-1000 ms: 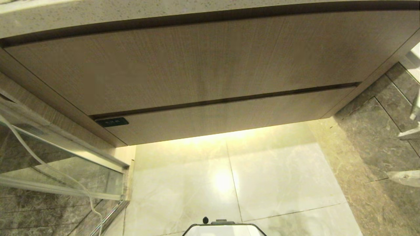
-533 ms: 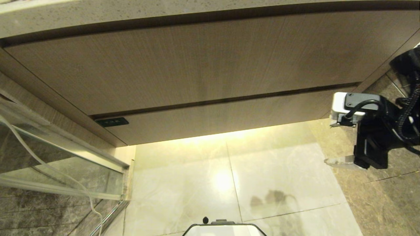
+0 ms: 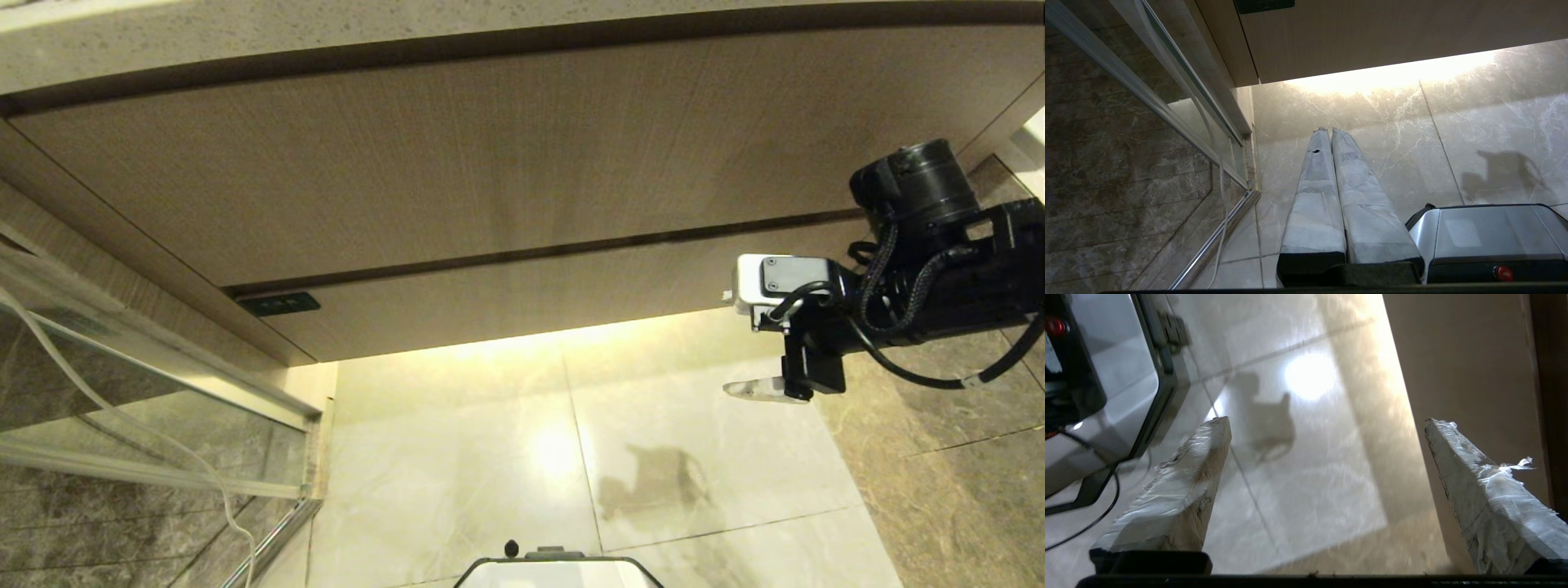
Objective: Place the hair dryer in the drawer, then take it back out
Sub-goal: Pull open the drawer
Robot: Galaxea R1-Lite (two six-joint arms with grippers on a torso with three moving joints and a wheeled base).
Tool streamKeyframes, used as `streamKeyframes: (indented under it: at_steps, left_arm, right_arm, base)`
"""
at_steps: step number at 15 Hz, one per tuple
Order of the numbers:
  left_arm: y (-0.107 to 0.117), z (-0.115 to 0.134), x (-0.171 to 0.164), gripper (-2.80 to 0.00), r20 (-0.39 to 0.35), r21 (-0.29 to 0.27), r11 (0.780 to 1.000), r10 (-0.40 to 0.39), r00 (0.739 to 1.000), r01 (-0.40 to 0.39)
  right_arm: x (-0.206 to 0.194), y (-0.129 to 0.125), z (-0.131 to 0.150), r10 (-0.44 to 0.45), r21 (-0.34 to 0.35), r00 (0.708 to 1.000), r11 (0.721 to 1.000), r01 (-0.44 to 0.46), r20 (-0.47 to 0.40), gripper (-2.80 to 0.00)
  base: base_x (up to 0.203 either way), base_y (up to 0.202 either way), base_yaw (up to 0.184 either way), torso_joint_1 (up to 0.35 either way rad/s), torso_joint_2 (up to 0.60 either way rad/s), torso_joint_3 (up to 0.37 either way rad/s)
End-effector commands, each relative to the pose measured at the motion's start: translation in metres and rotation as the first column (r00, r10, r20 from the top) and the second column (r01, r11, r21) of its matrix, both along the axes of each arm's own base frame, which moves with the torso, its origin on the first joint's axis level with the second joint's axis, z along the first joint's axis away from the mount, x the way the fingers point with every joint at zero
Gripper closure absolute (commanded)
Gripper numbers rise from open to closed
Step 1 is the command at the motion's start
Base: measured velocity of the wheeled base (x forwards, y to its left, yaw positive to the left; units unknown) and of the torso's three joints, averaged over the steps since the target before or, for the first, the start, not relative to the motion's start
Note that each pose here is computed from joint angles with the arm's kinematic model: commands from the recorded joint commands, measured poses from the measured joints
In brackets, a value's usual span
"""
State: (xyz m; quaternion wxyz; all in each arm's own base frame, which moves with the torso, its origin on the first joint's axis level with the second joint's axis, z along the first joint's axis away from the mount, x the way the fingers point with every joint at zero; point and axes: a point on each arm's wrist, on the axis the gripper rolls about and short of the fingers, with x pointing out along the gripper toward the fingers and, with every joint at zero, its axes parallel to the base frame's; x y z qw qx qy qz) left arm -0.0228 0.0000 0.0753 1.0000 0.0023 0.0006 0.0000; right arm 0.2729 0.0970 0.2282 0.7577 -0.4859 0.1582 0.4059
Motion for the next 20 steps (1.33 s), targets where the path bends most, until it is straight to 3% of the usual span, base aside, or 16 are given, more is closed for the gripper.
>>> streamKeyframes:
  at_steps: [1,4,9,14,20]
  left_arm:
    - [0.000,0.000,0.000,0.00,-0.001,0.000,1.000,0.000,1.000,0.000]
    - [0.000,0.000,0.000,0.00,-0.002,0.000,1.000,0.000,1.000,0.000]
    - [0.000,0.000,0.000,0.00,0.000,0.000,1.000,0.000,1.000,0.000]
    - [0.000,0.000,0.000,0.00,-0.002,0.000,1.000,0.000,1.000,0.000]
    - [0.000,0.000,0.000,0.00,-0.002,0.000,1.000,0.000,1.000,0.000]
  right_arm:
    - [0.017,-0.001,-0.020,0.048,0.028,0.998,0.998,-0.049,0.051,-2.80]
    - [0.035,-0.002,-0.032,0.092,0.055,0.991,0.994,-0.097,0.096,-2.80]
    - [0.055,-0.015,-0.041,0.175,-0.009,0.967,0.984,-0.176,0.187,-2.80]
    - [0.078,-0.015,-0.043,0.159,-0.018,0.950,0.987,-0.160,0.268,-2.80]
    - [0.102,-0.012,-0.048,0.061,-0.007,0.965,0.998,-0.062,0.256,-2.80]
  base:
    - [0.000,0.000,0.000,0.000,0.00,0.000]
    - [0.000,0.000,0.000,0.000,0.00,0.000]
    - [0.000,0.000,0.000,0.000,0.00,0.000]
    - [0.000,0.000,0.000,0.000,0.00,0.000]
    - [0.000,0.000,0.000,0.000,0.00,0.000]
